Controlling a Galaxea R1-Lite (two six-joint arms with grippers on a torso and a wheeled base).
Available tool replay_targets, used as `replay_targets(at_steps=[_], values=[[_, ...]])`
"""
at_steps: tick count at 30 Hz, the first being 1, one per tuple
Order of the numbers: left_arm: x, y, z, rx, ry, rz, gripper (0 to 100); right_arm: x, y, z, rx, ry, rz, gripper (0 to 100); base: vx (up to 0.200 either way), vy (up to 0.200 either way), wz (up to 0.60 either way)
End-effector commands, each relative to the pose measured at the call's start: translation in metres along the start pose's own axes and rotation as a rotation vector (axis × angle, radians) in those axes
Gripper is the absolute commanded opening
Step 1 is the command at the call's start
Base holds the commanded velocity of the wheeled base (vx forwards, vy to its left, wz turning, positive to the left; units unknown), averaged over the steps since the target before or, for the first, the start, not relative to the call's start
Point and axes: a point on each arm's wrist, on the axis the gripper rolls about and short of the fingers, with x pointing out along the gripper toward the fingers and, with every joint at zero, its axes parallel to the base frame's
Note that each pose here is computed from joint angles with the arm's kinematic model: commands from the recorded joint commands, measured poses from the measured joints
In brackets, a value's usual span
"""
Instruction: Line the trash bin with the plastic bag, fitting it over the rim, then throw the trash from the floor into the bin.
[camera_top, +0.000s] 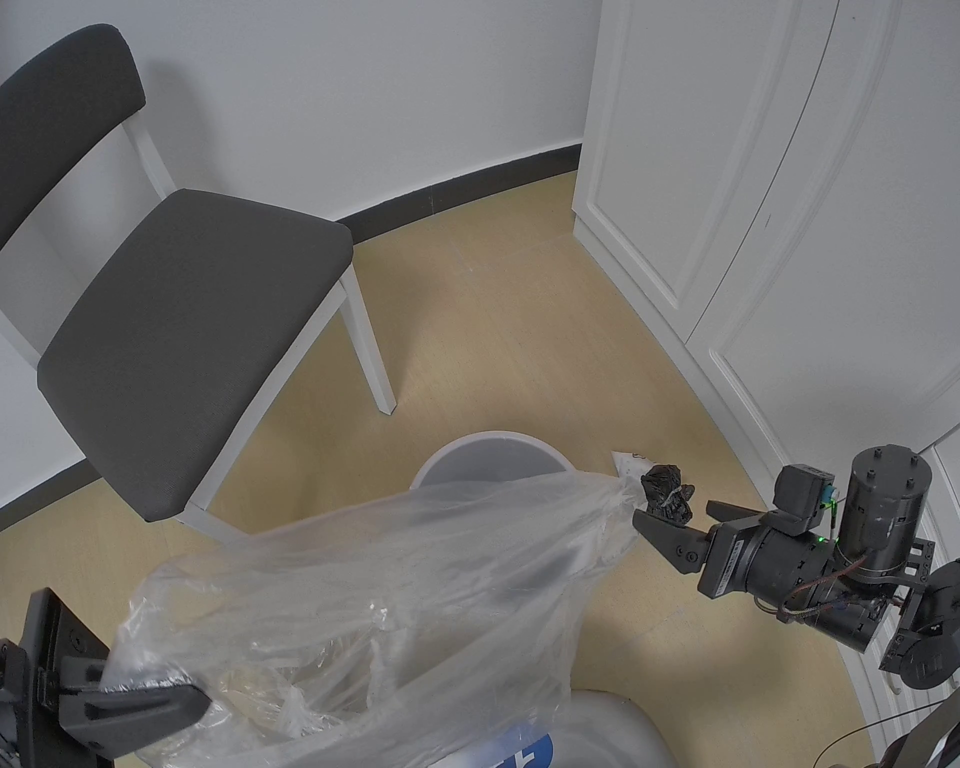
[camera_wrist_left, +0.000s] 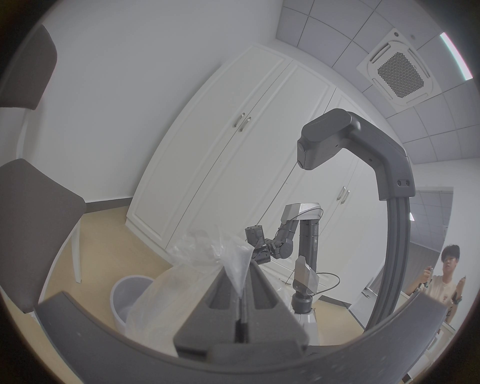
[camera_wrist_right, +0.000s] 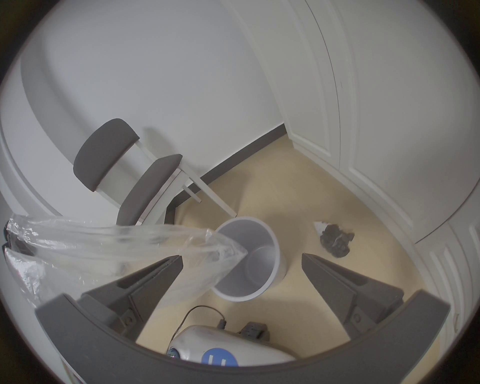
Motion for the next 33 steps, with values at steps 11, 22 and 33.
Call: replay_targets(at_steps=[11,22,33], values=[[-0.002,-0.001,0.001,-0.022,-0.009,-0.03,0,0.021,0.0,-0.037,0.022,0.157,0.058,100,0.0,0.0,0.0],[-0.006,-0.003,0.001,-0.02,-0.016,-0.065,0,0.026,-0.005,-0.023,0.056,0.017,0.073,100,0.0,0.0,0.0],[-0.009,-0.004,0.0,-0.014,-0.031,-0.075,0,0.066,-0.021,-0.006,0.053,-0.096,0.041,100,0.0,0.0,0.0]])
